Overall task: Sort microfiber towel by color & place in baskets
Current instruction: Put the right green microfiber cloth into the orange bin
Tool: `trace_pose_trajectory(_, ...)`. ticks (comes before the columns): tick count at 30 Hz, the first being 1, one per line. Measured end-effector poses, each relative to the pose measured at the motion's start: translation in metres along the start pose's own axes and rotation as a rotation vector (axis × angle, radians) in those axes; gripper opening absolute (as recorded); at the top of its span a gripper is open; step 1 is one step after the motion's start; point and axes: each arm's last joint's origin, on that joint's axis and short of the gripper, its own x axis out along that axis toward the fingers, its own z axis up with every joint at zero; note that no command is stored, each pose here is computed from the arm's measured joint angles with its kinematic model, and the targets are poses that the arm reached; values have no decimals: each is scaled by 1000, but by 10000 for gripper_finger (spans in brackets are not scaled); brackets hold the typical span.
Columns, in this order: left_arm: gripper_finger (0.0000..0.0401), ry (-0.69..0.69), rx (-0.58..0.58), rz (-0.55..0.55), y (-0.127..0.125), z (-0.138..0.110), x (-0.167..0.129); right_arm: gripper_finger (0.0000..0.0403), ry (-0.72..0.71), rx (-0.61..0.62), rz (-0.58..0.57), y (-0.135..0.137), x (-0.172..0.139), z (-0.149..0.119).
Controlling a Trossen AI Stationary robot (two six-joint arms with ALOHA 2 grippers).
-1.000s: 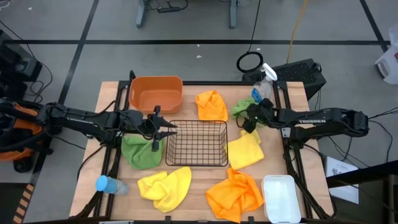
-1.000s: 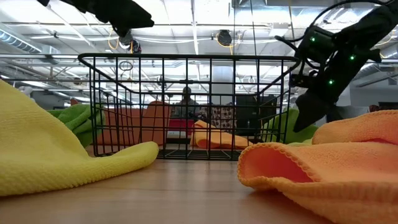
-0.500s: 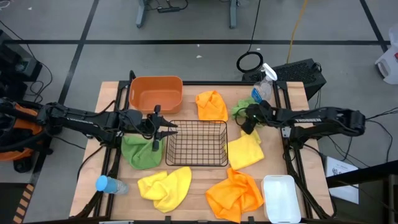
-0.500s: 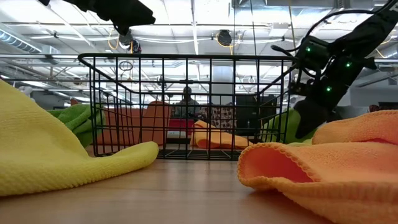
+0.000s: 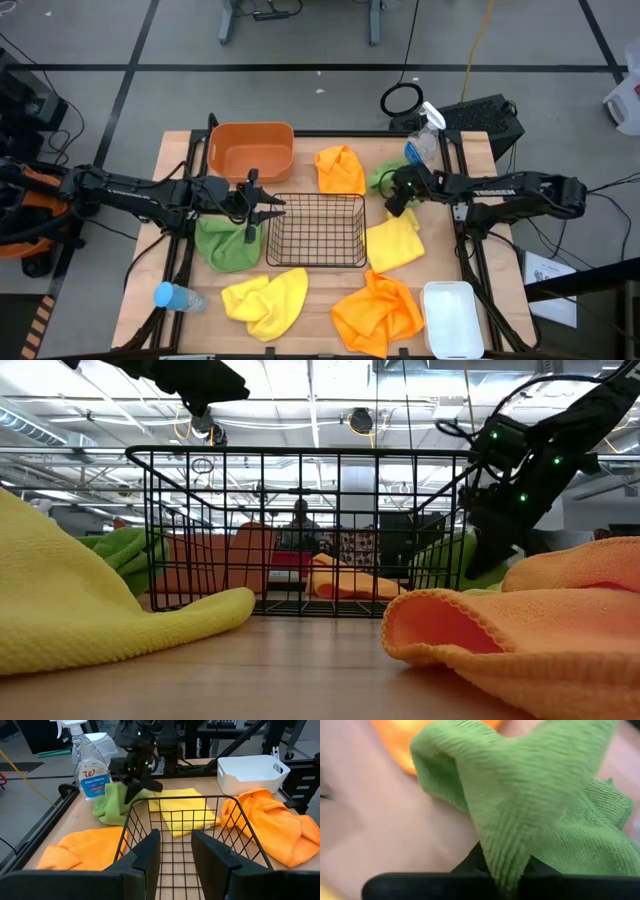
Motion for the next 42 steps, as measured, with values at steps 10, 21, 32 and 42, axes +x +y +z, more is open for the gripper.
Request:
trace_pose_trajectory(10,118,-9,19,1,0,1,0,2,-174,77,273,16,-39,11)
trace_pose_trajectory(21,118,-61,13,3,-1,4,14,2,-396,72,455,37,-86,12)
trace_pose_trajectory(32,118,-198,4,1,-7,2,59,2,-525,40,590,58,-108,11)
trace_pose_trajectory(42,180,-323,25,-88,-31,5,87,2,-645,32,649,73,-125,9)
